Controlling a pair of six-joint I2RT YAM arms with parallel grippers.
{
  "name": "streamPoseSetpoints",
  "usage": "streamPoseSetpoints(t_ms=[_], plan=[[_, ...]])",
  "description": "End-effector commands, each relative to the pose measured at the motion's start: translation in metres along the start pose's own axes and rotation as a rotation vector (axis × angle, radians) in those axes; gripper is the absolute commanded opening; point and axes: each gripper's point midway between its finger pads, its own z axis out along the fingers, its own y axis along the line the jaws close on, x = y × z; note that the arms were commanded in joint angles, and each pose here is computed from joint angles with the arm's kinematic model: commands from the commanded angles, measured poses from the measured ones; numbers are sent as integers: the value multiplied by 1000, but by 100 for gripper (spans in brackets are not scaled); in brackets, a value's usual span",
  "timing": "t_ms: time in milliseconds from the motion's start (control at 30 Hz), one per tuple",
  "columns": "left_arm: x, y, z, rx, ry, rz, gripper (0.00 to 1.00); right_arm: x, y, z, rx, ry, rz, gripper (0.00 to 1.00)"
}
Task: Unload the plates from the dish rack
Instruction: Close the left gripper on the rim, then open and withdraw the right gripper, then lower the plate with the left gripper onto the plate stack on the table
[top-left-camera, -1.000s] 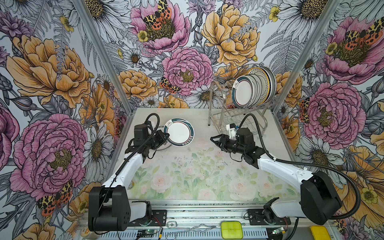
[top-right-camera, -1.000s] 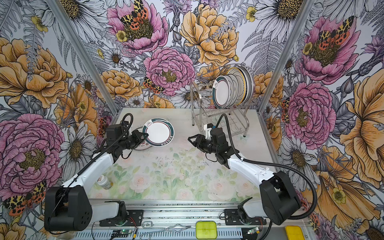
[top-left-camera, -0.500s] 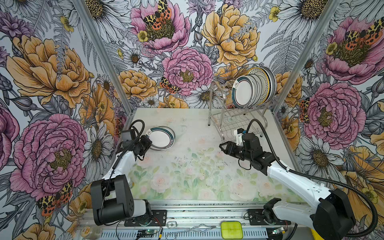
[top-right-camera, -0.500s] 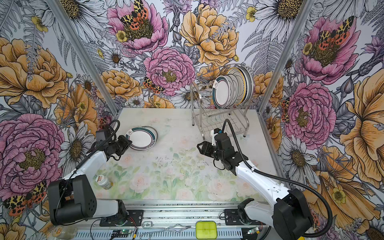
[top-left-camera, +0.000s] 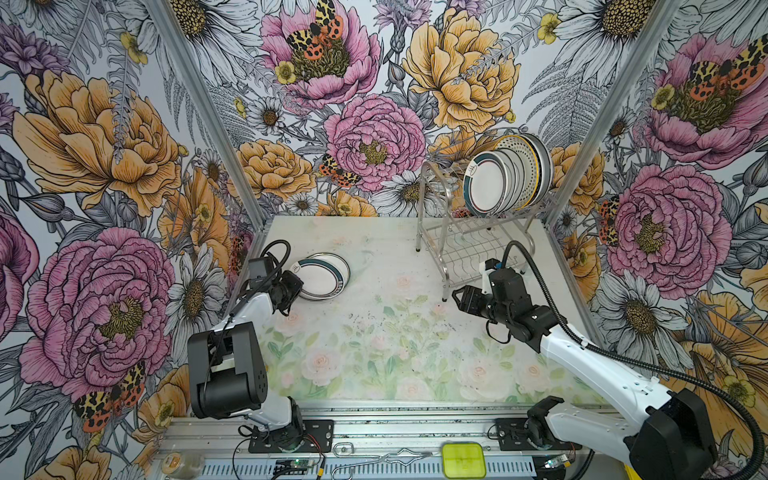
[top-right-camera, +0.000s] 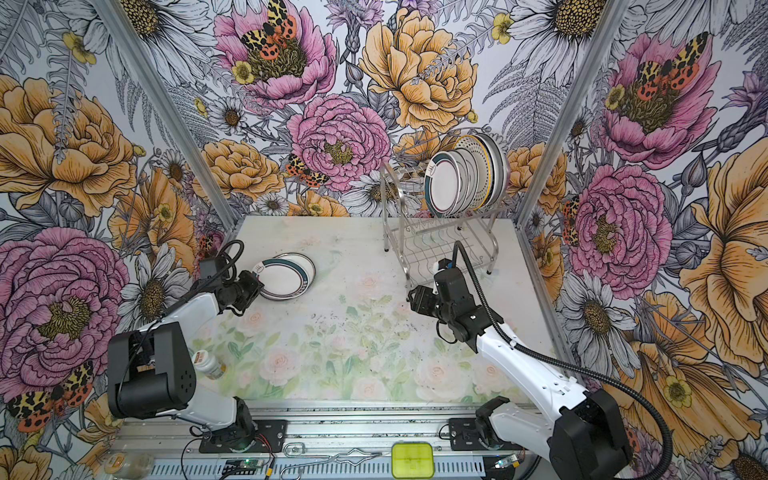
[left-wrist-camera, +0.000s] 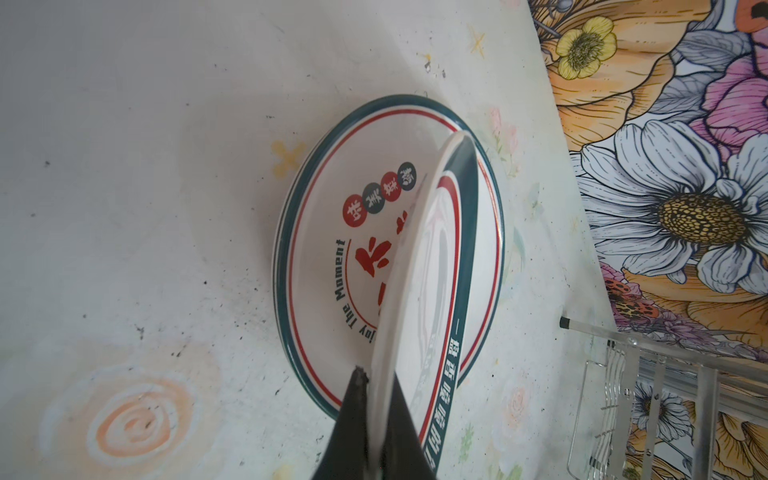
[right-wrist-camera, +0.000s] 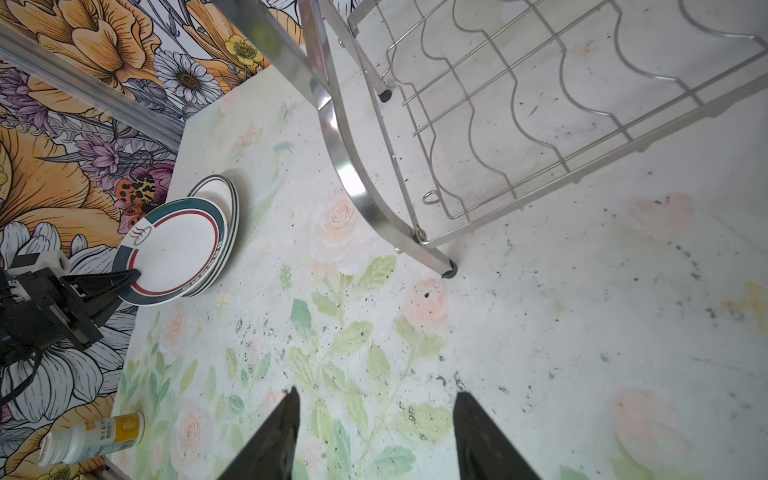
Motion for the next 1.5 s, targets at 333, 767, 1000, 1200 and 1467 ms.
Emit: streamPoseSetpoints(t_ms=[333, 767, 1000, 1200, 1467], plan=[[-14, -1, 24, 35, 5, -44, 16, -49, -24, -36, 101, -176, -20, 63], [-10, 7, 26, -11, 34, -25, 53, -74, -33, -50, 191, -194, -112, 67], [-5, 7, 22, -71, 80, 28, 62, -100, -28, -61, 252, -232, -203, 68], [3, 5, 11, -177, 98, 113, 68, -135, -19, -82, 314, -324, -288, 70], [3, -38, -37, -180, 18, 271, 93, -201, 13, -133, 374, -502, -423, 78]])
